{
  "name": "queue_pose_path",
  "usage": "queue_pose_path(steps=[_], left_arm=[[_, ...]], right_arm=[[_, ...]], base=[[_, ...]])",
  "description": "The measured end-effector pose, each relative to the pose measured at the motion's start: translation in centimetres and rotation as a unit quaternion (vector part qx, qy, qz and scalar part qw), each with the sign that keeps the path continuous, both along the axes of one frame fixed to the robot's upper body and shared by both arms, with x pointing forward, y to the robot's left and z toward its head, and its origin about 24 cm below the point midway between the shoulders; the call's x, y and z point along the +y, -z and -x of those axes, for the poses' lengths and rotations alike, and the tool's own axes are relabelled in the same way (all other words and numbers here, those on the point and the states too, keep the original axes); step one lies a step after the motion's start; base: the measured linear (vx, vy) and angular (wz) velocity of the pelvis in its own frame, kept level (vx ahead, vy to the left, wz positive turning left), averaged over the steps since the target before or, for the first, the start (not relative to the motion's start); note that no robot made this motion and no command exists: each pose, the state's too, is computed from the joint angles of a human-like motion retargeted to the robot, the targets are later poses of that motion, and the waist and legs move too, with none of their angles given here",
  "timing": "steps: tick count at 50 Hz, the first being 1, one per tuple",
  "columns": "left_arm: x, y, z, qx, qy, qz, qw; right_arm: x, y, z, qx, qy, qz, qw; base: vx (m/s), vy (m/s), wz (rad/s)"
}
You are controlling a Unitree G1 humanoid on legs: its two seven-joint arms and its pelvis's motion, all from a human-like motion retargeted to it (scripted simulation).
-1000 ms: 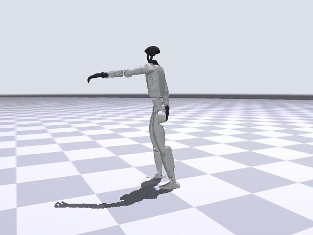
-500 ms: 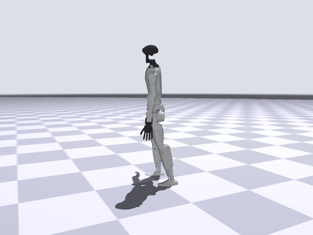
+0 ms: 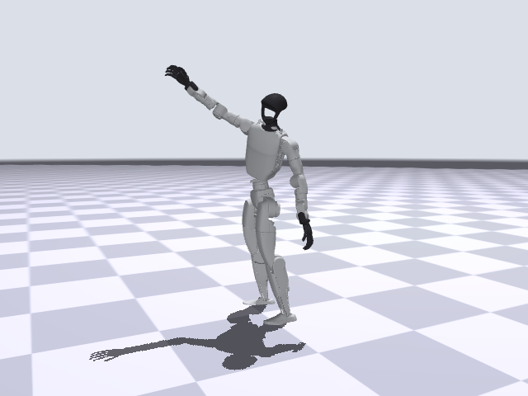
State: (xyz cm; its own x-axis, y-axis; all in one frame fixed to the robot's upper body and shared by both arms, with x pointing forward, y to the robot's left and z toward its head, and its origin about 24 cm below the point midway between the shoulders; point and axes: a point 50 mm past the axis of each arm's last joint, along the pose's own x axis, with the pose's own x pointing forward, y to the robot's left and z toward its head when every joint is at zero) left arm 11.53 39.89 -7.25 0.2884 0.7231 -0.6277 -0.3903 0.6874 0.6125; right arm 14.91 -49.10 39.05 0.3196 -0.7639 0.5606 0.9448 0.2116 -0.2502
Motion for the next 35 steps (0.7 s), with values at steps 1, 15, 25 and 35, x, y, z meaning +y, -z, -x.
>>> queue_pose_path(steps=[1,15,25,35], left_arm=[[-0.3,0.1,-0.4,-0.007,0.007,0.008,1.0],[-6.7,5.2,2.6,-0.003,0.007,0.148,0.989],[-8.1,6.8,6.3,0.011,-0.106,0.18,0.978],[-6.6,6.3,8.1,-0.09,-0.311,0.194,0.926]], right_arm=[[0.6,0.6,-2.3,0.026,-0.011,0.002,1.0],[9.6,7.8,-19.0,0.401,-0.121,0.076,0.905],[12.7,19.3,-21.7,0.476,-0.152,0.041,0.865],[14.8,35.7,-16.7,0.591,-0.168,-0.083,0.785]], base=[[0.0,0.01,0.67],[-0.01,0.0,0.6],[-0.01,-0.01,0.13],[0.0,0.0,0.0]])
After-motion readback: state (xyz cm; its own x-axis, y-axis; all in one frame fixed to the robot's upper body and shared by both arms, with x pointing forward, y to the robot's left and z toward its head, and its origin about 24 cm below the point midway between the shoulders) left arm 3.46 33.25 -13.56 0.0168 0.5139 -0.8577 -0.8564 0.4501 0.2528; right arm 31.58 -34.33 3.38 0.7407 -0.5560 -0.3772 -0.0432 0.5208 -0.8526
